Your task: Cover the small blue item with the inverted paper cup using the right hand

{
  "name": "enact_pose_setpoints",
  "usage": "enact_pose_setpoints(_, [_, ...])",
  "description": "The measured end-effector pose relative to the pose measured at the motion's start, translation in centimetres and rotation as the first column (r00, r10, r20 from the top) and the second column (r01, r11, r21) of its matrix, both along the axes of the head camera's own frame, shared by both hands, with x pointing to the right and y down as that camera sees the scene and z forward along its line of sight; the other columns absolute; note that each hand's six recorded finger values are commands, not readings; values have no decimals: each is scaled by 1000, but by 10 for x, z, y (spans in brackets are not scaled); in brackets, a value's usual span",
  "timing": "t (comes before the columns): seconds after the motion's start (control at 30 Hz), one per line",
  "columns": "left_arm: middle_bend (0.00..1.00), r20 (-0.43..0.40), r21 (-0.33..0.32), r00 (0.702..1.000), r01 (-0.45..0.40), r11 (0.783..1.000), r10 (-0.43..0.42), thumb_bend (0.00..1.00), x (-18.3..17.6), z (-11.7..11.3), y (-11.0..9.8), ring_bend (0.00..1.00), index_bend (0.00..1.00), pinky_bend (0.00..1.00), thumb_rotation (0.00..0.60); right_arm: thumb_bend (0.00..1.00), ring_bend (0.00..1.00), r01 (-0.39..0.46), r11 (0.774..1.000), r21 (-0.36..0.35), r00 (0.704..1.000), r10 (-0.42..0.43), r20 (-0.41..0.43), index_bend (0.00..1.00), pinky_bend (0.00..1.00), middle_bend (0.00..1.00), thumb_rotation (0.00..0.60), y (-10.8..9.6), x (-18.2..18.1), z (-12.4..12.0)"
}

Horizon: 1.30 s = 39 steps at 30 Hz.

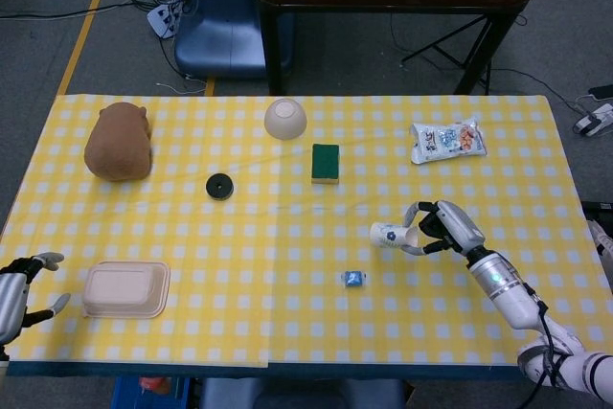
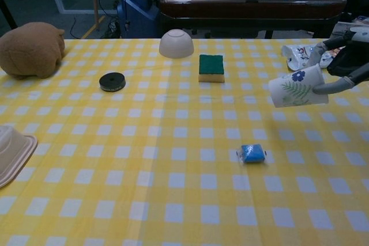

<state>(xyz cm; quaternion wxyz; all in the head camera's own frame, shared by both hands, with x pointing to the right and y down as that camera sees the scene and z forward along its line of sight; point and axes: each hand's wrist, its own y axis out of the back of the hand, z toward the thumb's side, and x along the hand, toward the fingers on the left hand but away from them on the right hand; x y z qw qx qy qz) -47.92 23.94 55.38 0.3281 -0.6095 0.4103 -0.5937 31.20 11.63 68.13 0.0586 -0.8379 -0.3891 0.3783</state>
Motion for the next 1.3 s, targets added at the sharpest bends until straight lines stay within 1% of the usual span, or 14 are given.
enact_pose_setpoints(0.13, [431,-2,6,1000,5,1000,-5,223,-1,-1,0,370,398,491,600,0,1000,-5,998,-64,998,9,56,533,1000,1000,600,-4,-8,14])
enact_pose_setpoints(0.3, [431,-1,5,1000,14,1000,-14,223,-4,-2,-1,370,398,491,600,0,1000,8,992,-123,997,1,78,497,1000,1000,600,-8,-18,31])
enact_pose_setpoints(0.43, [431,-2,6,1000,17,1000,-17,223,-4,-3,-2,370,398,491,600,0,1000,40,989,-141,998,-31,62,434,1000,1000,600,-8,-24,41])
enact_pose_setpoints(0.67, [431,-5,13,1000,26,1000,-26,223,-7,-5,-3,370,398,491,600,0,1000,54,989,-139,998,-50,29,254,1000,1000,600,-8,-23,45])
enact_pose_setpoints(0.77, [431,-4,15,1000,27,1000,-27,223,-7,-6,-3,370,398,492,600,0,1000,60,991,-123,998,-59,14,203,1000,1000,600,-8,-20,43])
enact_pose_setpoints(0.9, [431,-4,14,1000,23,1000,-23,223,-6,-6,-3,370,398,491,600,0,1000,67,995,-80,998,-68,-7,193,1000,1000,600,-10,-12,34])
enact_pose_setpoints(1.0, [431,-4,13,1000,23,1000,-23,223,-6,-5,-3,370,398,491,600,0,1000,85,996,-33,995,-87,-39,193,1000,1000,600,-12,-6,24])
enact_pose_setpoints(1.07, [431,-4,13,1000,24,1000,-23,223,-6,-5,-3,370,398,491,600,0,1000,113,994,6,991,-112,-75,193,1000,1000,600,-13,-4,17])
enact_pose_setpoints(1.2, [431,-3,13,1000,23,1000,-23,223,-5,-5,-3,370,398,491,600,0,1000,191,978,79,969,-176,-172,214,1000,1000,600,-12,-5,2])
enact_pose_setpoints(1.3, [431,-2,13,1000,23,1000,-23,223,-5,-5,-3,370,398,491,600,0,1000,266,956,125,937,-226,-268,227,1000,1000,600,-11,-10,-10])
